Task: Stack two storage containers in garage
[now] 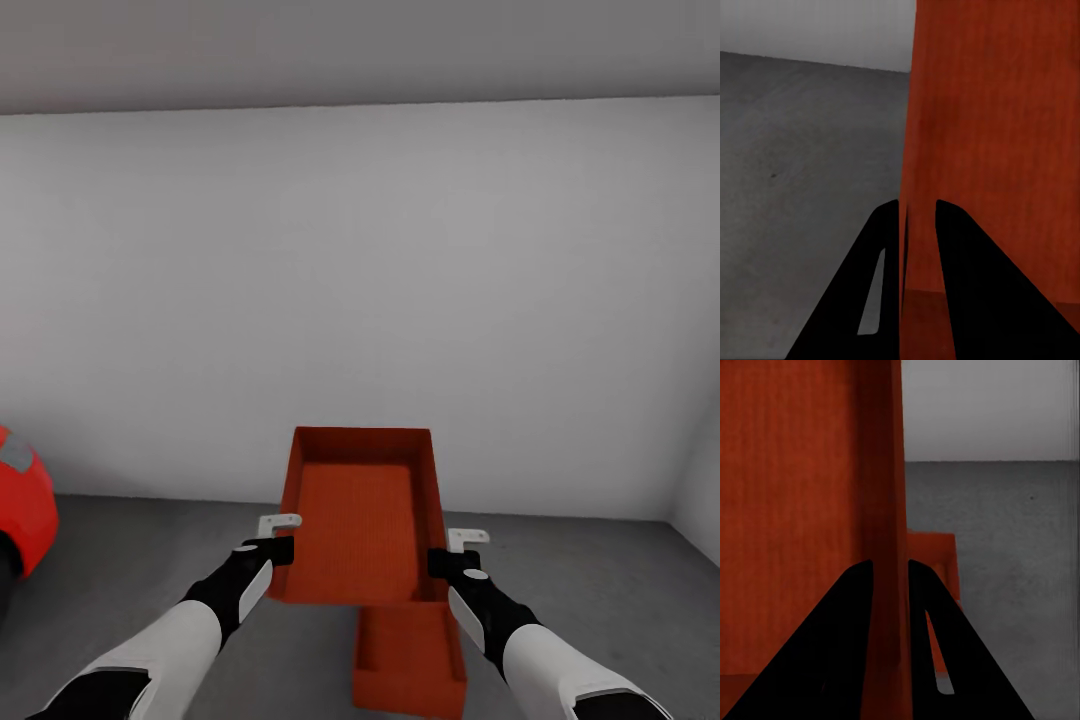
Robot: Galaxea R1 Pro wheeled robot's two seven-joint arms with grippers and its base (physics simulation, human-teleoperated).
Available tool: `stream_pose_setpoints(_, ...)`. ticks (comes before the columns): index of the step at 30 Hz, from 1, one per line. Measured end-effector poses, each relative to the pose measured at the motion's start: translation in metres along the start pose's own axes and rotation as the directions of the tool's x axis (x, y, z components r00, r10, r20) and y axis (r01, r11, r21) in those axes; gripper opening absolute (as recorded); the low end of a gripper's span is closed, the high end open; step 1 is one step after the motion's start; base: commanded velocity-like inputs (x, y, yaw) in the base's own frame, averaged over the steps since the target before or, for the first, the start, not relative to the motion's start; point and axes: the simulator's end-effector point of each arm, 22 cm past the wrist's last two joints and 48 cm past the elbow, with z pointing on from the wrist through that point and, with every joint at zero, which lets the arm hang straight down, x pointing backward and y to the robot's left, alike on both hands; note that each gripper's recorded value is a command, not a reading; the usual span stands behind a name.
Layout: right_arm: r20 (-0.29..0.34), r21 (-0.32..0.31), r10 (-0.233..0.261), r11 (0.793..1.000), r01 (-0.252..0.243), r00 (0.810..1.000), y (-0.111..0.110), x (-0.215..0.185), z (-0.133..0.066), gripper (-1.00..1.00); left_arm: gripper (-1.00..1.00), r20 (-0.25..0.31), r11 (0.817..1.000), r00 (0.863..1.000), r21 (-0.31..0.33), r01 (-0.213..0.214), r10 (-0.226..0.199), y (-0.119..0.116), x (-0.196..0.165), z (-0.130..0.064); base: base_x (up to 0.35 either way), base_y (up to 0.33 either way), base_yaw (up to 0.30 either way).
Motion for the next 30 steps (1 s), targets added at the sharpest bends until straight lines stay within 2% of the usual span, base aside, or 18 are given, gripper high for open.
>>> stream_pose_setpoints(15, 0.001, 0.0, 0.0, 1.0, 0.0, 1.0, -0.0002, -0.0002, 0.0, -1.0, -1.0, 0.001, 1.0, 1.0, 0.0, 0.0, 0.0, -0.0002, -0.0002, 0.0, 0.305, 0.193, -0.282)
stream_pose_setpoints(21, 0.002, 0.0, 0.0, 1.0, 0.0, 1.0, -0.0004, -0.0005, 0.0001, -1.0, -1.0, 0.002, 1.0, 1.0, 0.0, 0.0, 0.0, -0.0004, -0.0005, 0.0, 0.274, 0.154, -0.064)
stream_pose_setpoints(30, 0.001, 0.0, 0.0, 1.0, 0.0, 1.0, -0.0003, -0.0001, 0.0006, -1.0, -1.0, 0.001, 1.0, 1.0, 0.0, 0.0, 0.0, -0.0003, -0.0002, 0.0005, 0.026, 0.011, -0.002)
